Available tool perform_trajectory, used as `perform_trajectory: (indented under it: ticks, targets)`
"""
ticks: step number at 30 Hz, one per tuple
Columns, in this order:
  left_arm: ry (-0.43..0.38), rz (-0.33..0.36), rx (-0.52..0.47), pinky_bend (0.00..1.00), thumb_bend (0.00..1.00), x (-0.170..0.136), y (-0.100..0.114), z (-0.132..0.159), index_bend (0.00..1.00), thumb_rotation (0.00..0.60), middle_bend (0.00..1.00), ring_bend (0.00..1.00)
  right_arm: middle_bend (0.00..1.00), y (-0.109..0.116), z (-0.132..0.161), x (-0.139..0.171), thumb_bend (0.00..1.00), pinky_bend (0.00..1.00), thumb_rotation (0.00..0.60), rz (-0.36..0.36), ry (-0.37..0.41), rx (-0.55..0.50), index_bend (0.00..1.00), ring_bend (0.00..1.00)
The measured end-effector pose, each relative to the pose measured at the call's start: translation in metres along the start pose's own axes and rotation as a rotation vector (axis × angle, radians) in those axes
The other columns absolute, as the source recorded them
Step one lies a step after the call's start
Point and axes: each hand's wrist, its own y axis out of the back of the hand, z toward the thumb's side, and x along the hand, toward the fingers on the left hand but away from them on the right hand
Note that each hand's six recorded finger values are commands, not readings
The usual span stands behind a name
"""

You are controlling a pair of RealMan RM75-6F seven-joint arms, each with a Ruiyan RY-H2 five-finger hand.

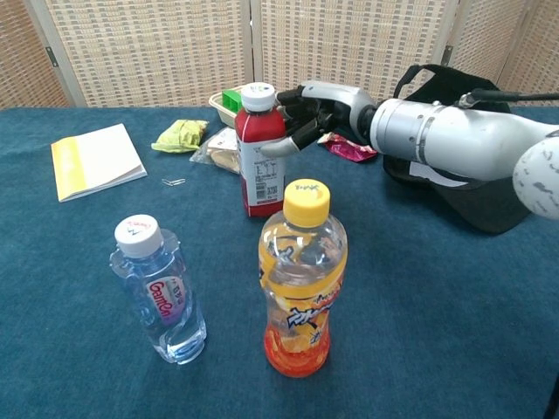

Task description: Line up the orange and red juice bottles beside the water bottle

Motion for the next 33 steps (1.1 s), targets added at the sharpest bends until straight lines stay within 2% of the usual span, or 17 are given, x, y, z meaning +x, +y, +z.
perform_trajectory:
  ticks: [5, 12, 17, 24, 33]
  targets:
    - [-0.014, -0.001, 0.000, 0.04, 0.17, 0.002, -0.001, 0.004, 0.10, 0.600, 0.02, 0.05, 0.44, 0.012, 0.005, 0.030, 0.41, 0.15, 0.600, 0.009, 0.034, 0.019, 0.52, 0.27]
    - [-0.029, -0.003, 0.000, 0.04, 0.17, 0.005, -0.002, 0.010, 0.10, 0.600, 0.02, 0.05, 0.44, 0.039, 0.007, 0.094, 0.41, 0.16, 0.600, -0.003, 0.062, 0.071, 0.52, 0.28]
    - [-0.039, -0.003, 0.004, 0.04, 0.17, 0.006, -0.002, 0.014, 0.10, 0.600, 0.02, 0.05, 0.45, 0.049, 0.001, 0.137, 0.41, 0.18, 0.600, -0.009, 0.056, 0.090, 0.52, 0.29]
    - [-0.048, -0.001, 0.014, 0.04, 0.17, 0.008, 0.001, 0.018, 0.10, 0.600, 0.02, 0.05, 0.45, 0.038, -0.019, 0.186, 0.40, 0.19, 0.600, 0.040, 0.025, 0.051, 0.52, 0.29]
    - [-0.059, -0.005, 0.016, 0.04, 0.17, 0.010, 0.001, 0.023, 0.10, 0.600, 0.02, 0.05, 0.45, 0.010, -0.028, 0.219, 0.38, 0.20, 0.600, 0.132, 0.032, 0.005, 0.52, 0.29]
